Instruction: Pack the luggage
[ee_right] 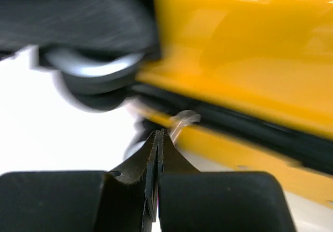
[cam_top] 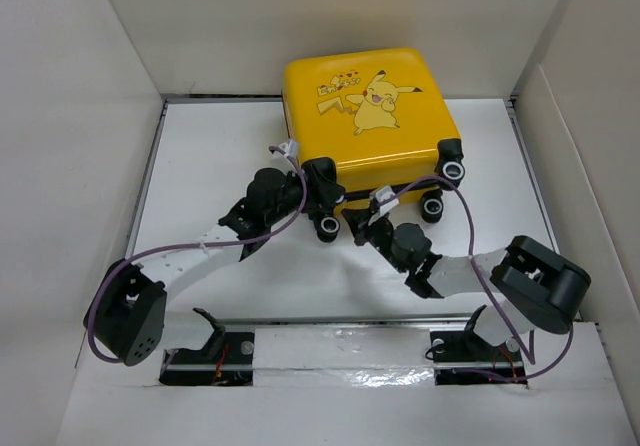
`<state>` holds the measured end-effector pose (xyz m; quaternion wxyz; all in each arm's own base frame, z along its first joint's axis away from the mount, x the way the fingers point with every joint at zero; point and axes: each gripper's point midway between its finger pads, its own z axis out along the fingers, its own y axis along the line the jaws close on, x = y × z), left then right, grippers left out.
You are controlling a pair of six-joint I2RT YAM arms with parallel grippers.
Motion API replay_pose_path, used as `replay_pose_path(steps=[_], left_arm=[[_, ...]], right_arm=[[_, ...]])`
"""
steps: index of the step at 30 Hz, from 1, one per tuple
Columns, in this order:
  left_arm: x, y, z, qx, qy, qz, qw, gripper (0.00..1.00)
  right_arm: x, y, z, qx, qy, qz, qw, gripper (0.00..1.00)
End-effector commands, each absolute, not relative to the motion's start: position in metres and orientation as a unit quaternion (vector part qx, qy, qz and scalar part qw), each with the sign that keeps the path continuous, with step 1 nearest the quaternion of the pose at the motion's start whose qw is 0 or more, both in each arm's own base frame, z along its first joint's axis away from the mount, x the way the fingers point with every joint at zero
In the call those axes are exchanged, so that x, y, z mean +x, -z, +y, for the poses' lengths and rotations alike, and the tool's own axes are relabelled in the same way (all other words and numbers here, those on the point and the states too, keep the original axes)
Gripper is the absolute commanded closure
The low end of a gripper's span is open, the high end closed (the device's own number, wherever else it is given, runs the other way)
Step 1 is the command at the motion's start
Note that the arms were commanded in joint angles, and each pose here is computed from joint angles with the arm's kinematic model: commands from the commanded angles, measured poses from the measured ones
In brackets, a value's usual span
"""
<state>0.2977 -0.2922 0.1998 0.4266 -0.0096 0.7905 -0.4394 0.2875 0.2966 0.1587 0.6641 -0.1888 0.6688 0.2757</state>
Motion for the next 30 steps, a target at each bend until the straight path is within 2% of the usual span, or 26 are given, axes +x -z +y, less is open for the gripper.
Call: replay_pose_path(steps=[1, 6, 10, 13, 16, 17, 18, 19, 20, 23, 30], left_arm=[[0.273, -0.328, -0.323, 0.109, 0.563, 0.637, 0.515, 1.0], [0.274, -0.35, -0.32, 0.111, 0.575, 0.622, 0.52, 1.0], [0.273, -0.363, -0.311, 0.107, 0.585, 0.612, 0.521, 1.0], [0.273, -0.358, -0.304, 0.099, 0.568, 0.624, 0.527, 1.0], [0.276, -0.342, -0.293, 0.079, 0.542, 0.642, 0.537, 1.0], [0.275, -0.342, -0.288, 0.072, 0.537, 0.641, 0.544, 1.0], [0.276, -0.337, -0.286, 0.069, 0.532, 0.646, 0.543, 1.0], [0.276, -0.333, -0.285, 0.069, 0.527, 0.649, 0.544, 1.0], [0.276, -0.331, -0.285, 0.069, 0.525, 0.652, 0.543, 1.0], [0.275, -0.328, -0.29, 0.077, 0.533, 0.651, 0.534, 1.0], [0.268, -0.334, -0.319, 0.104, 0.557, 0.644, 0.514, 1.0]], right_arm=[[0.255, -0.172, 0.343, -0.217, -0.364, 0.634, 0.647, 1.0], [0.199, -0.175, 0.413, -0.26, -0.493, 0.584, 0.59, 1.0], [0.18, -0.183, 0.443, -0.273, -0.52, 0.567, 0.578, 1.0], [0.19, -0.201, 0.423, -0.239, -0.5, 0.567, 0.609, 1.0], [0.216, -0.176, 0.383, -0.211, -0.427, 0.625, 0.618, 1.0], [0.226, -0.176, 0.366, -0.193, -0.402, 0.641, 0.625, 0.97], [0.239, -0.153, 0.347, -0.174, -0.345, 0.685, 0.618, 0.92], [0.246, -0.146, 0.337, -0.162, -0.325, 0.699, 0.616, 0.84], [0.253, -0.14, 0.326, -0.153, -0.305, 0.711, 0.615, 0.68], [0.274, -0.122, 0.303, -0.138, -0.266, 0.737, 0.606, 0.52], [0.298, -0.125, 0.292, -0.134, -0.245, 0.739, 0.613, 0.46]])
